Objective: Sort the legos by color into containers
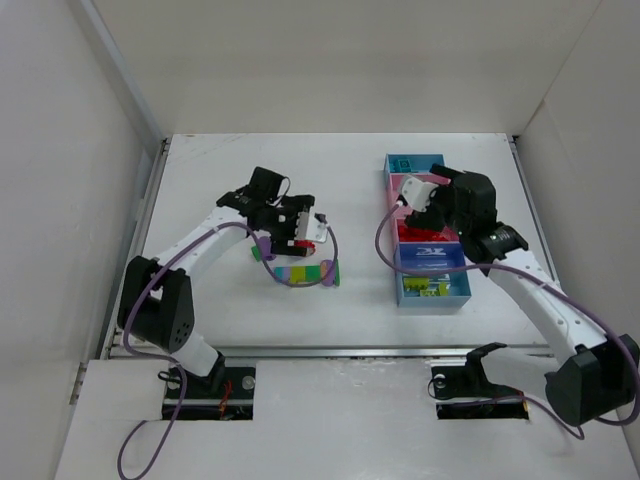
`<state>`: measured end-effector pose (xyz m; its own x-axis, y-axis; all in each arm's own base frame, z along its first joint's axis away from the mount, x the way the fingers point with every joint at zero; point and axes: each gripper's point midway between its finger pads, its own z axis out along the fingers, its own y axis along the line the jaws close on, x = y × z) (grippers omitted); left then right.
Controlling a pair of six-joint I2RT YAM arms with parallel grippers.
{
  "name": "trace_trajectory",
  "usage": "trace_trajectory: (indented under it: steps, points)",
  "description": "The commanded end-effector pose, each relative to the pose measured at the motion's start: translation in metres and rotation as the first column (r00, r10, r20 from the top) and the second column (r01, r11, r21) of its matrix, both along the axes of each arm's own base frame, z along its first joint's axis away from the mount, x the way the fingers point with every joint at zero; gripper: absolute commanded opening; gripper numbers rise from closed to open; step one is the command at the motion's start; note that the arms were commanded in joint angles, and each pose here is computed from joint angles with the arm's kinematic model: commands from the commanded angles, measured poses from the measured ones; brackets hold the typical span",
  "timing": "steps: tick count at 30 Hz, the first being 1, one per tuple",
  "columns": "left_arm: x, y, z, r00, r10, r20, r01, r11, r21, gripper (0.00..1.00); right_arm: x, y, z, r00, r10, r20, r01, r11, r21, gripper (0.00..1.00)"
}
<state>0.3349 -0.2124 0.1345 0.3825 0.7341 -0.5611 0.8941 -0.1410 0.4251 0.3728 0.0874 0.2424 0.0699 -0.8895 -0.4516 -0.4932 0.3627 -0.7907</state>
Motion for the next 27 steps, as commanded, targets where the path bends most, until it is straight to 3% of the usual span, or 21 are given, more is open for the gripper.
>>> trace_trajectory:
  steps: [1, 6, 11, 16, 21, 24, 27]
  points:
    - [-0.030, 0.003, -0.013, 0.977, -0.206, -0.058, 0.211, 0.972, 0.101, 0.85, -0.001, 0.040, 0.059, 0.989, 0.093, 0.117, -0.121, 0.960, 0.253, 1.00]
    - [-0.046, 0.009, -0.035, 0.960, -0.188, -0.206, 0.223, 0.962, 0.158, 0.85, -0.013, 0.077, 0.076, 0.975, 0.172, 0.142, -0.217, 0.884, 0.414, 1.00]
    - [-0.023, 0.001, -0.053, 0.977, 0.036, -0.209, -0.009, 0.991, 0.130, 0.77, -0.011, 0.095, 0.073, 0.982, 0.169, 0.087, -0.189, 0.818, 0.542, 1.00]
    - [-0.008, 0.007, -0.062, 0.972, 0.144, -0.184, -0.115, 0.981, 0.159, 0.56, -0.012, 0.101, 0.071, 0.986, 0.153, 0.066, -0.163, 0.800, 0.577, 1.00]
    - [-0.010, 0.003, -0.074, 0.962, 0.171, -0.212, -0.139, 0.978, 0.158, 0.52, -0.011, 0.098, 0.070, 0.990, 0.120, 0.069, -0.138, 0.794, 0.591, 1.00]
    - [-0.010, 0.001, -0.077, 0.954, 0.185, -0.235, -0.152, 0.976, 0.153, 0.44, -0.012, 0.096, 0.076, 0.990, 0.109, 0.087, -0.139, 0.792, 0.595, 1.00]
    - [-0.012, 0.002, -0.085, 0.947, 0.189, -0.258, -0.148, 0.974, 0.171, 0.28, -0.013, 0.094, 0.079, 0.990, 0.099, 0.096, -0.137, 0.791, 0.596, 1.00]
